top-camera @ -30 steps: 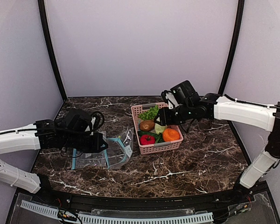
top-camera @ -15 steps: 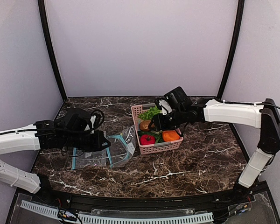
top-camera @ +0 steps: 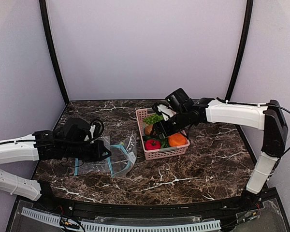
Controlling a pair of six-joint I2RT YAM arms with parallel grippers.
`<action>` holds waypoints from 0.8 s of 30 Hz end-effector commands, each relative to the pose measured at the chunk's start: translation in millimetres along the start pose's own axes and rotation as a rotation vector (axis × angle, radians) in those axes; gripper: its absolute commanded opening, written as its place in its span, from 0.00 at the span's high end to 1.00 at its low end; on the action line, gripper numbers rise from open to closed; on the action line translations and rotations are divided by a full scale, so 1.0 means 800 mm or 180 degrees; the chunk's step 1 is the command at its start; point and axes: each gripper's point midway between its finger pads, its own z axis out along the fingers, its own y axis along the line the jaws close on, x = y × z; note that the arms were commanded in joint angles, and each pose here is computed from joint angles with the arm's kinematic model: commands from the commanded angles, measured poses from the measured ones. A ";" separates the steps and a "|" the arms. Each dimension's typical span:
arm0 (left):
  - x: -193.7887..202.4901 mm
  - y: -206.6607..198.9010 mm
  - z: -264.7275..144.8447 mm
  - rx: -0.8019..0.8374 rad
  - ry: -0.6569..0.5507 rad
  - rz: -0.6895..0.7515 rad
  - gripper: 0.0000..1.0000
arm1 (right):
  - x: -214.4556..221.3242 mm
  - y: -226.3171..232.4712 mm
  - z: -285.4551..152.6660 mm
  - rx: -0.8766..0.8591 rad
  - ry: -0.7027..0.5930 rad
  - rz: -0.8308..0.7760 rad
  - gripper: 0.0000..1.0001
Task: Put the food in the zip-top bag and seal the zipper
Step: Pick up the fake vegetable from the bin.
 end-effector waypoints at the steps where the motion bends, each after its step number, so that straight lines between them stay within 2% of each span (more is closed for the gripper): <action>1: 0.000 0.006 -0.008 0.0093 -0.0108 -0.0136 0.99 | -0.010 0.008 0.010 -0.0085 0.0044 -0.0308 0.24; 9: 0.003 0.013 -0.017 0.0066 -0.0122 -0.0119 0.99 | -0.005 0.006 0.030 -0.0109 0.0166 -0.0406 0.21; 17: 0.006 0.013 -0.014 0.0061 -0.0062 -0.0116 0.99 | 0.019 -0.004 0.047 -0.0031 0.0352 -0.0410 0.25; 24: 0.006 0.009 -0.012 0.0059 -0.0020 -0.0088 0.99 | 0.027 -0.001 0.056 0.0002 0.0444 -0.0514 0.23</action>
